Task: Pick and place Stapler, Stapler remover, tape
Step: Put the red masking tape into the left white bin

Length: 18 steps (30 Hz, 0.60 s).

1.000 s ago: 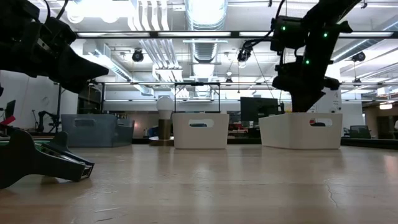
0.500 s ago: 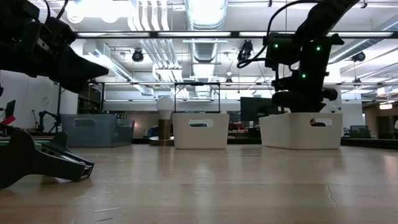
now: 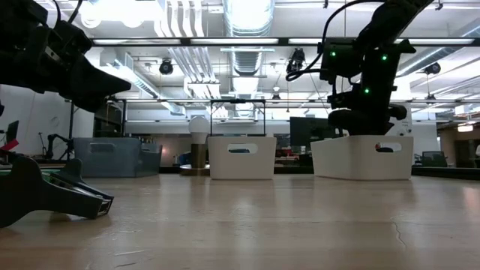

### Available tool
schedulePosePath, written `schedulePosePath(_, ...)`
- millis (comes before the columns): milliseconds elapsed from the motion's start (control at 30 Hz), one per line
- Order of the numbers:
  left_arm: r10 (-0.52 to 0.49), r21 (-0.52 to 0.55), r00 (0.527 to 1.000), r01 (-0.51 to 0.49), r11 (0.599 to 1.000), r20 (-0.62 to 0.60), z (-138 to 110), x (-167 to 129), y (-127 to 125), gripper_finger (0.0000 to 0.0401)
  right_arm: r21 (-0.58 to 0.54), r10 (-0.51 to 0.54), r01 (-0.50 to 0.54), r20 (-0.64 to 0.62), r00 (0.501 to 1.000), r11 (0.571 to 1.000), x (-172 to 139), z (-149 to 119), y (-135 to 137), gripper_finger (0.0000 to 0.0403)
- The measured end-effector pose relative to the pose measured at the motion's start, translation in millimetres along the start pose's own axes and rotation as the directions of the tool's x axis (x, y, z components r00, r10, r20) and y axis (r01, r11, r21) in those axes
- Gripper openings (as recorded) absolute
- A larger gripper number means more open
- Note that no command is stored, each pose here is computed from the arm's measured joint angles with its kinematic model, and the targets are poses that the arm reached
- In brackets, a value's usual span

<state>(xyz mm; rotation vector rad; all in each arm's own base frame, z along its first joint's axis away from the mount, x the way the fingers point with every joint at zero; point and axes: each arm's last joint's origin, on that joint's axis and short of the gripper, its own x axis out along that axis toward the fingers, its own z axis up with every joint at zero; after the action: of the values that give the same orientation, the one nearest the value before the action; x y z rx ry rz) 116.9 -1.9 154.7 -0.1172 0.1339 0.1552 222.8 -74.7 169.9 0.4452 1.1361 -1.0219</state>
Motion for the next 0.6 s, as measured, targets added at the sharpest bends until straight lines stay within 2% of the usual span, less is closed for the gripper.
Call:
schedulePosePath(233,0.000,0.000,1.000,0.000,1.000,0.000,0,0,0,0.0012,-0.054,0.027,-0.025,0.021,0.999,0.998,-9,3,2,0.0197)
schedulePosePath(367,-0.001,0.000,1.000,0.001,1.000,0.001,0,0,0,0.0012,-0.106,0.077,-0.068,0.076,0.994,0.992,-26,7,4,0.0203)
schedulePosePath(600,-0.001,0.000,1.000,0.001,1.000,0.000,0,0,0,0.0012,-0.118,0.193,-0.174,0.171,0.966,0.978,-61,4,0,0.0203)
